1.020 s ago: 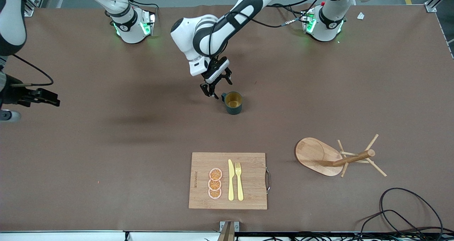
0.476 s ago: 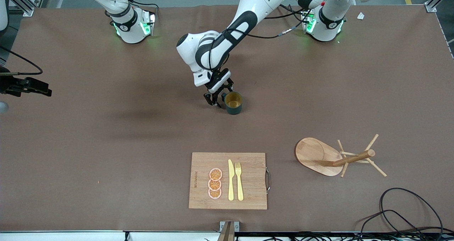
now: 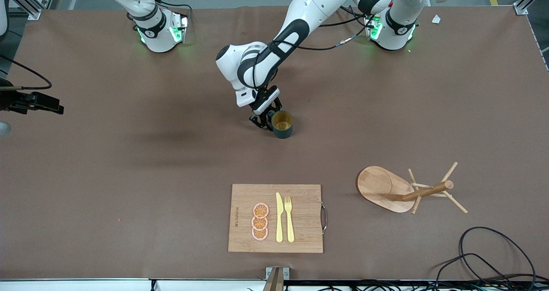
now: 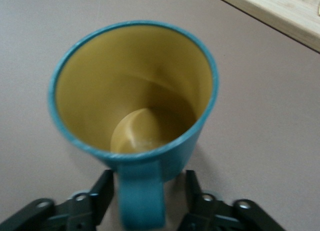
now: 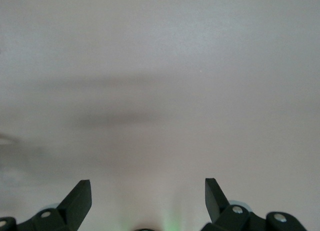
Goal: Pass cup and hang on rack
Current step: 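Grasp the mug handle with the left gripper while the right gripper releases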
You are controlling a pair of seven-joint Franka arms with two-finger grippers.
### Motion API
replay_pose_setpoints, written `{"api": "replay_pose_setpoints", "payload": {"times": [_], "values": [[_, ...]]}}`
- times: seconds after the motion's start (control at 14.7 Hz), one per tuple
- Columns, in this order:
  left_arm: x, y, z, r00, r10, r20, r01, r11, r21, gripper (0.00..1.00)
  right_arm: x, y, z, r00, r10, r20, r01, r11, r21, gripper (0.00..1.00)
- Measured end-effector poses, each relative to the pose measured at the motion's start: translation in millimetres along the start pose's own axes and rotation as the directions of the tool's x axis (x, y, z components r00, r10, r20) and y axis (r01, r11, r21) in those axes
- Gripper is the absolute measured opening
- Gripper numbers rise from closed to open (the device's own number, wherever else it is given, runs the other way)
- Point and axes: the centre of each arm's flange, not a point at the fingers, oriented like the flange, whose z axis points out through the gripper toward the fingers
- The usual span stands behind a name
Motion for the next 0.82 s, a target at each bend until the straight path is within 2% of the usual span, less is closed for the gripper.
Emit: {"api": "replay_pose_setpoints", "payload": {"times": [0.27,0.41,0.54,0.68,0.82], "values": [[0.4,3.6,-4.1,1.000,-0.005,0.014,0.005,1.000,-0.017,0.21,-8.0,0.3,-6.1,1.000,0.004,0.009,-0.004,1.000,0.010,1.00],[7.4,11.4,-11.0,0.999,-0.016,0.032,0.017,0.999,-0.040,0.21,-9.8,-4.3,-9.7,1.000,-0.005,0.002,0.005,1.000,0.011,1.00],[35.8,28.3,-20.6,0.997,-0.045,0.070,0.050,0.996,-0.069,0.21,-13.7,-6.5,-16.6,1.000,-0.009,-0.014,0.009,1.000,0.011,1.00],[84.8,50.1,-29.6,0.981,-0.081,0.174,0.097,0.992,-0.082,0.21,-21.8,-6.8,-24.7,1.000,-0.010,-0.029,0.010,1.000,0.012,1.00],[144.9,69.2,-33.5,0.944,-0.129,0.302,0.160,0.984,-0.081,0.21,-30.1,-8.1,-32.9,0.999,-0.013,-0.044,0.013,1.000,0.013,1.00]]}}
